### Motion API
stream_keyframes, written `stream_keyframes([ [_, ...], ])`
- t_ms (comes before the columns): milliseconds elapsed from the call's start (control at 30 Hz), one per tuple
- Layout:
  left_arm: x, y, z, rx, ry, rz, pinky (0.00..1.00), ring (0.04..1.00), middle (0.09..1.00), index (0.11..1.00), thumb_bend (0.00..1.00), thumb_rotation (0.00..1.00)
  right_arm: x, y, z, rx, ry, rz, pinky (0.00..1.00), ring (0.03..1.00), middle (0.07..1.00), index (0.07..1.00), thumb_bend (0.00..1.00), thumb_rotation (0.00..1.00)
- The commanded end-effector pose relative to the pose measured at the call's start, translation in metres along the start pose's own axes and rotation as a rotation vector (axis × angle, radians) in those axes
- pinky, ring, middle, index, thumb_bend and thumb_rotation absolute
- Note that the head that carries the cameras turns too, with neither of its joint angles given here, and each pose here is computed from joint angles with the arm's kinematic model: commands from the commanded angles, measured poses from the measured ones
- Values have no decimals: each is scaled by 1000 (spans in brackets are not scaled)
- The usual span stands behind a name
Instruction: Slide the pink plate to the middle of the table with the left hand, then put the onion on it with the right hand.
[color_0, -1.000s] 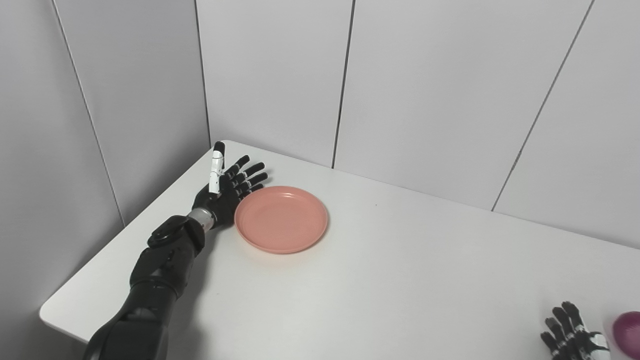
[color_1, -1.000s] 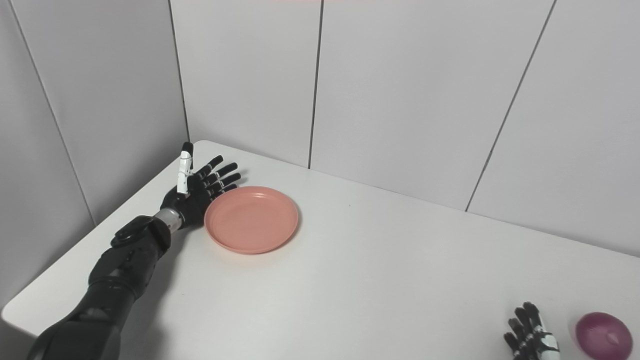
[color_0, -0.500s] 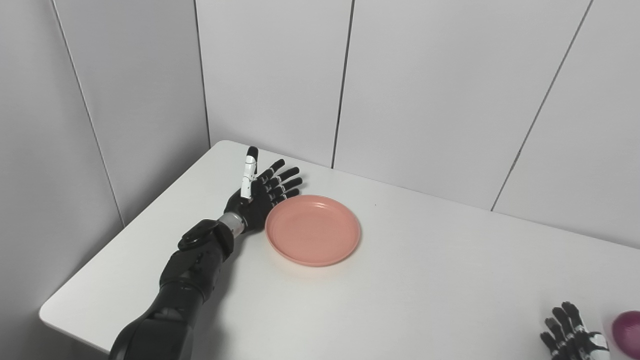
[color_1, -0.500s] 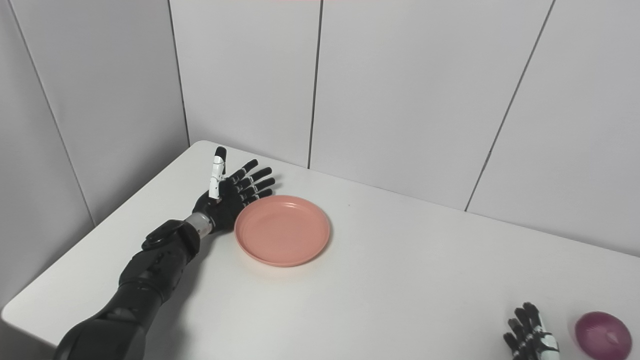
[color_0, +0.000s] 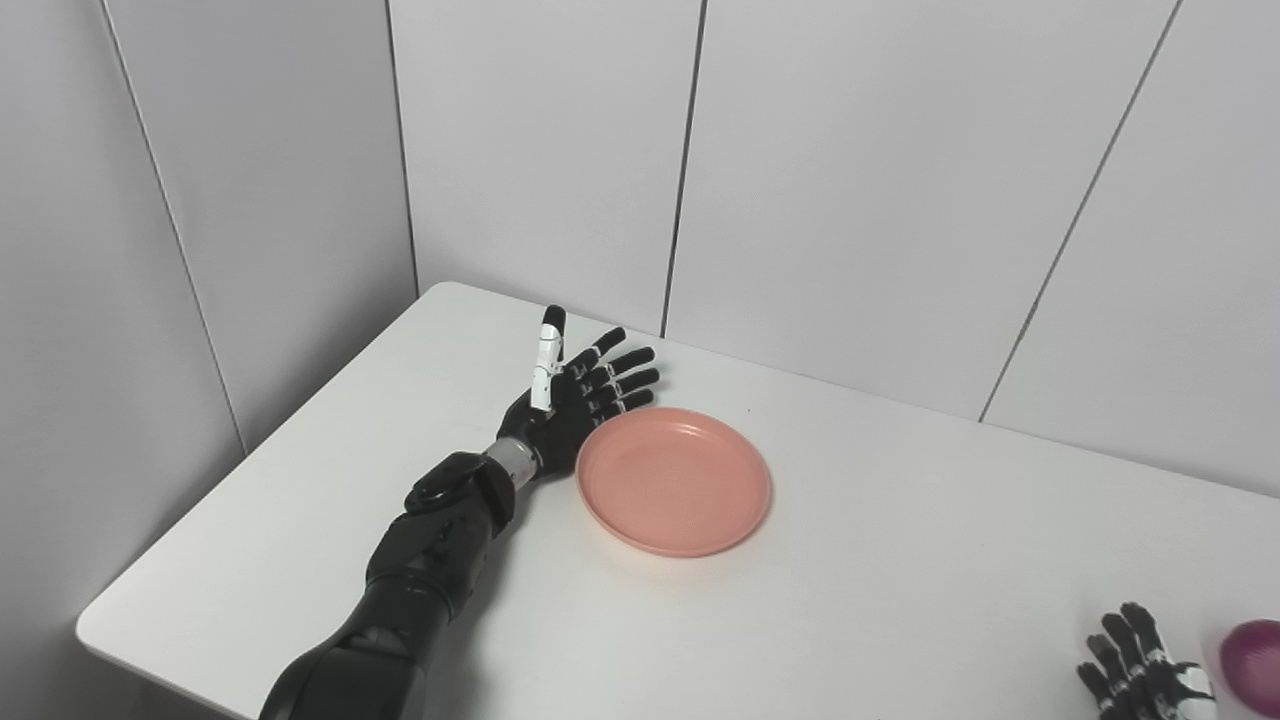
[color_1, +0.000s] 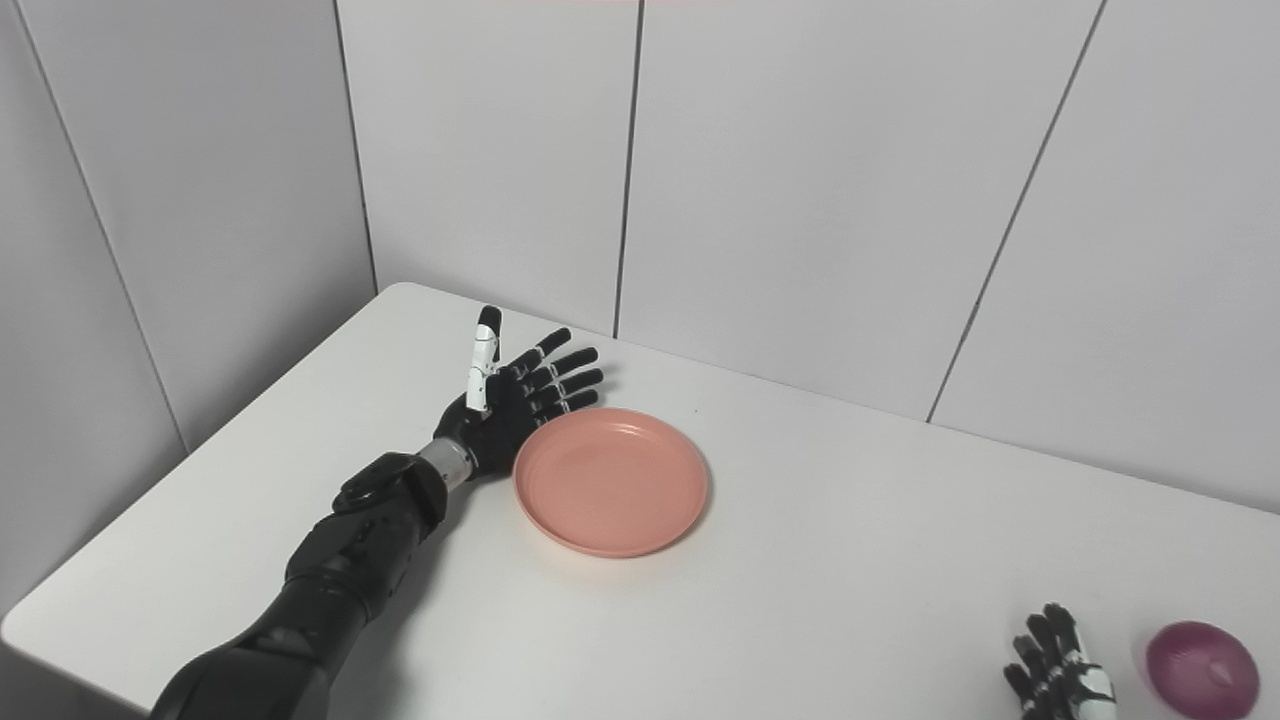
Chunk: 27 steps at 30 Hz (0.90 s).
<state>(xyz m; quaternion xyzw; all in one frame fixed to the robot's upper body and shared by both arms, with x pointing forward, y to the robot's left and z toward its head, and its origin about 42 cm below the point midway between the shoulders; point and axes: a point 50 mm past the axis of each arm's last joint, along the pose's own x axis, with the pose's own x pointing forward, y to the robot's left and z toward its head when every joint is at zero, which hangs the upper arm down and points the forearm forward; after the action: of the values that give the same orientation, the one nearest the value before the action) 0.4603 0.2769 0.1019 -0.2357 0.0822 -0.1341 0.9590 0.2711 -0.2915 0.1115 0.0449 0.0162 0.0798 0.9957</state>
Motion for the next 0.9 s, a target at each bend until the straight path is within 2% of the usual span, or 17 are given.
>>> stream_keyframes([
  [0,-11,-5,-47,-6,163,6,841,809,815,940,878,974,3,4,-4,13,13,19,1000,1000,1000,1000,821,1000],
  [200,-9,-28,-59,5,181,-54,810,793,794,914,904,942,5,5,-5,18,6,16,1000,1000,1000,1000,831,1000],
  [467,-12,-52,-72,10,211,-110,807,792,791,937,894,957,8,9,-8,12,1,28,1000,1000,1000,1000,853,1000],
  [700,-18,-68,-73,36,236,-166,792,791,799,949,883,978,11,19,-10,20,-8,22,1000,1000,1000,1000,859,1000],
  [867,-19,-75,-72,28,245,-161,819,807,818,962,873,996,15,30,-10,22,-14,20,1000,1000,998,1000,876,1000],
])
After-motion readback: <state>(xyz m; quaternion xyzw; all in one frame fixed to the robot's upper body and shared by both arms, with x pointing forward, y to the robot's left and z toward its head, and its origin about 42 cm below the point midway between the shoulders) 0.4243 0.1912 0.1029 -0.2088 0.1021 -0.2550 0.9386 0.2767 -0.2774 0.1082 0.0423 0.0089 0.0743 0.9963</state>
